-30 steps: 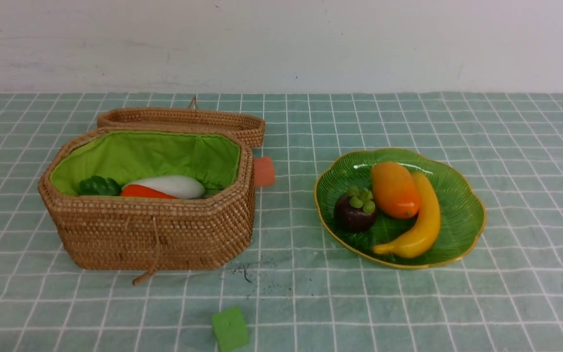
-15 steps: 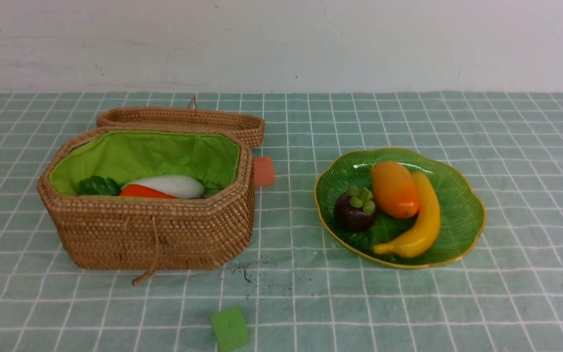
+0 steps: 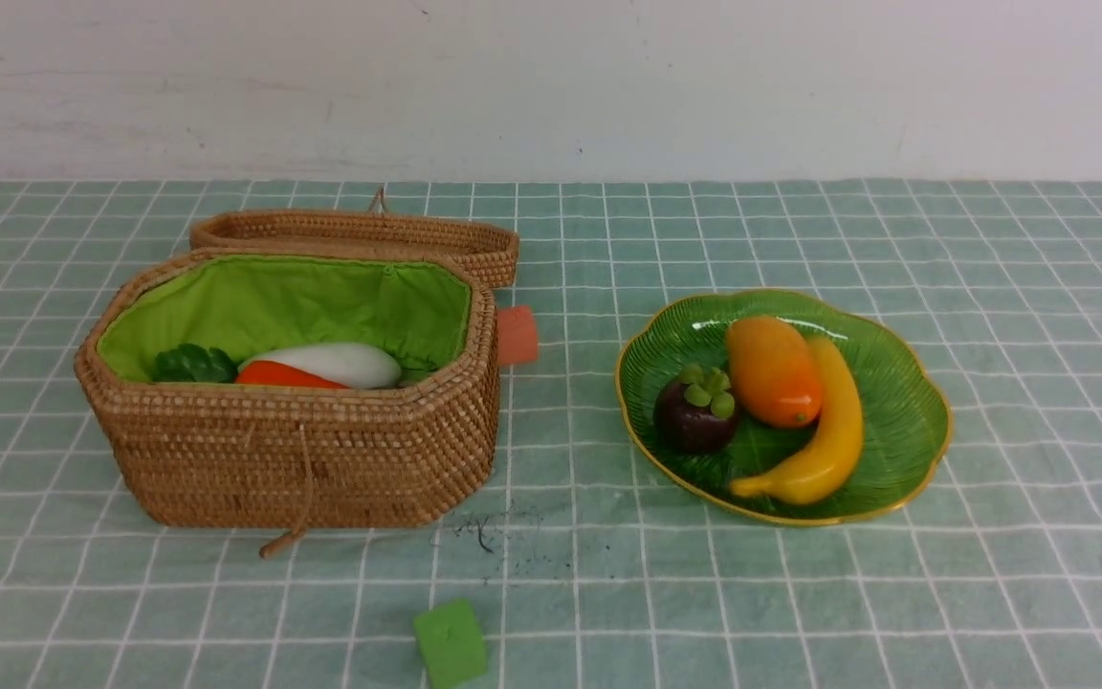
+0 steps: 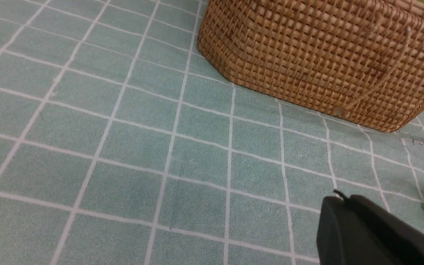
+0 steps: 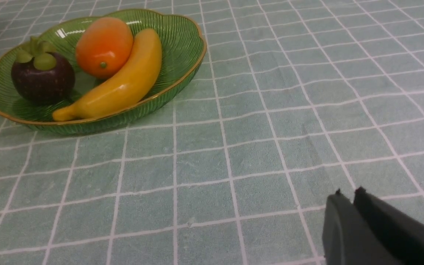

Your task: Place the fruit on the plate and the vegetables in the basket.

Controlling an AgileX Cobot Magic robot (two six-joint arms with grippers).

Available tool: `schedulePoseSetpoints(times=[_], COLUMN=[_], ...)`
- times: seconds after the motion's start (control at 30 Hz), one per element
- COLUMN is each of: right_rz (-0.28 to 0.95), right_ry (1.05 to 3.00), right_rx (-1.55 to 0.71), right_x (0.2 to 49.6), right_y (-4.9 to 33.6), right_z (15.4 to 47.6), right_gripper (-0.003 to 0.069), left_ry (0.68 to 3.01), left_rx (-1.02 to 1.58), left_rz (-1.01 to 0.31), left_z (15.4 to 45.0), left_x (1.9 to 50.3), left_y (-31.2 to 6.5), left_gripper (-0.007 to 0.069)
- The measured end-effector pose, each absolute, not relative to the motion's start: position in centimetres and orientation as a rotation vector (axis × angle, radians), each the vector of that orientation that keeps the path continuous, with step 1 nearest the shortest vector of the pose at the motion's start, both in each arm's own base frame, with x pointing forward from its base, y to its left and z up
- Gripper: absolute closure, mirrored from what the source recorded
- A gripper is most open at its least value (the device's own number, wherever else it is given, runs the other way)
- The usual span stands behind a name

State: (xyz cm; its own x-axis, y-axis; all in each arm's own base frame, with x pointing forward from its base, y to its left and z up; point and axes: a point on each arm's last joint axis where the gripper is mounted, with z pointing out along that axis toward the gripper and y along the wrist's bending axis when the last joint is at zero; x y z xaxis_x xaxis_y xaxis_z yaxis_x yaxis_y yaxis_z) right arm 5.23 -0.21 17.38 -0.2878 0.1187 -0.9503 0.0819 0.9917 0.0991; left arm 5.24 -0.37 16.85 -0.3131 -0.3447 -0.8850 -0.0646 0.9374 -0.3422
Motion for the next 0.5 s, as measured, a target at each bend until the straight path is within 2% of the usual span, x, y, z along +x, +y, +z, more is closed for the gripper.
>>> schedulePoseSetpoints(times=[0.5], right_rz=[0.036], right_ry=[1.865], right_rx=[0.145], right_x=[5.23], right_y=[-0.21], right_z=[17.38], right_gripper=[0.0594], left_ry=[1.878], left_rx=[-0.300], left_rz=[-0.287], left_z=[16.85], left_x=[5.24], left_y=[-0.37], left_gripper=[0.0635])
